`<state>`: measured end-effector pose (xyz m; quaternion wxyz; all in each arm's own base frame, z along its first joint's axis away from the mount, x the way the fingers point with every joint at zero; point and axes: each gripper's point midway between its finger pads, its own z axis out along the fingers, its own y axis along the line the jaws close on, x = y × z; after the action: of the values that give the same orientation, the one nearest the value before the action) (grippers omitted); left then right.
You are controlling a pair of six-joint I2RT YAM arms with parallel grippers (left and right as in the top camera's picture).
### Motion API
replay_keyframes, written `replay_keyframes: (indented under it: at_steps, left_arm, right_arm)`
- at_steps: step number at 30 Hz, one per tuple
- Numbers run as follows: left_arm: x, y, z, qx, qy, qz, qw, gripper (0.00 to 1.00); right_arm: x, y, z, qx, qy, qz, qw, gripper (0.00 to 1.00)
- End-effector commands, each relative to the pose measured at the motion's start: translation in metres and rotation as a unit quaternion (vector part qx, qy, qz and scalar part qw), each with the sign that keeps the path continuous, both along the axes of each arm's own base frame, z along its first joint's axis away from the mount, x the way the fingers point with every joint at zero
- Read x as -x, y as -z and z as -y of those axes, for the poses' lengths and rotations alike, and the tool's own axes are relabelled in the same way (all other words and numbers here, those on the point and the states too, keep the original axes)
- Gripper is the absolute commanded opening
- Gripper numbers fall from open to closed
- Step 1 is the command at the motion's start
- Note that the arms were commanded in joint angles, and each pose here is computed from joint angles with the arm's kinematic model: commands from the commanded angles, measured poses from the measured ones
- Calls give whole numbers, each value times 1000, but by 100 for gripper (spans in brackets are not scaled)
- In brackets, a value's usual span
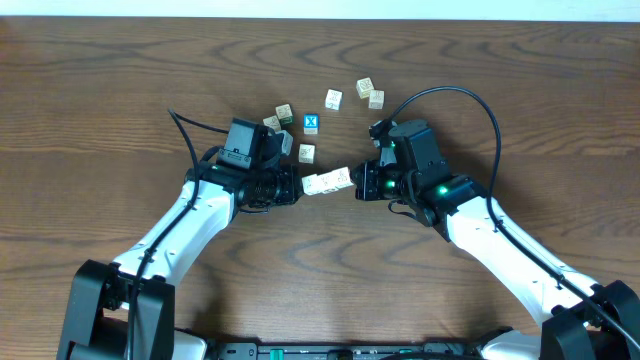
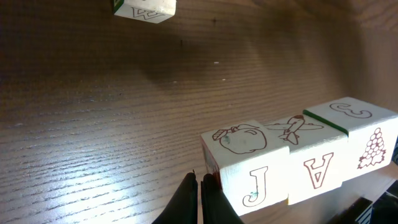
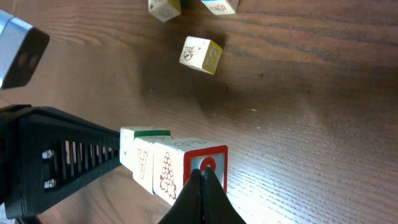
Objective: Lift 3 blocks
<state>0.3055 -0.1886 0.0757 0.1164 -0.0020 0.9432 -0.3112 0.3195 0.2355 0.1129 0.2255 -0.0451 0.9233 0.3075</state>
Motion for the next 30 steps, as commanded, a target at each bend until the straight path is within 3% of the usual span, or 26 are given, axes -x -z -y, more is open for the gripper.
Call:
replay_keyframes:
  at_steps: [1,30]
  left_arm:
    - [5,-64,45,110,75,44,990,7]
    - [2,-75,46,117,71,55,989,7]
  right_arm:
    - [33,-15,-39,-66,-99,-26,993,1]
    - [33,-15,-39,-66,-99,-26,993,1]
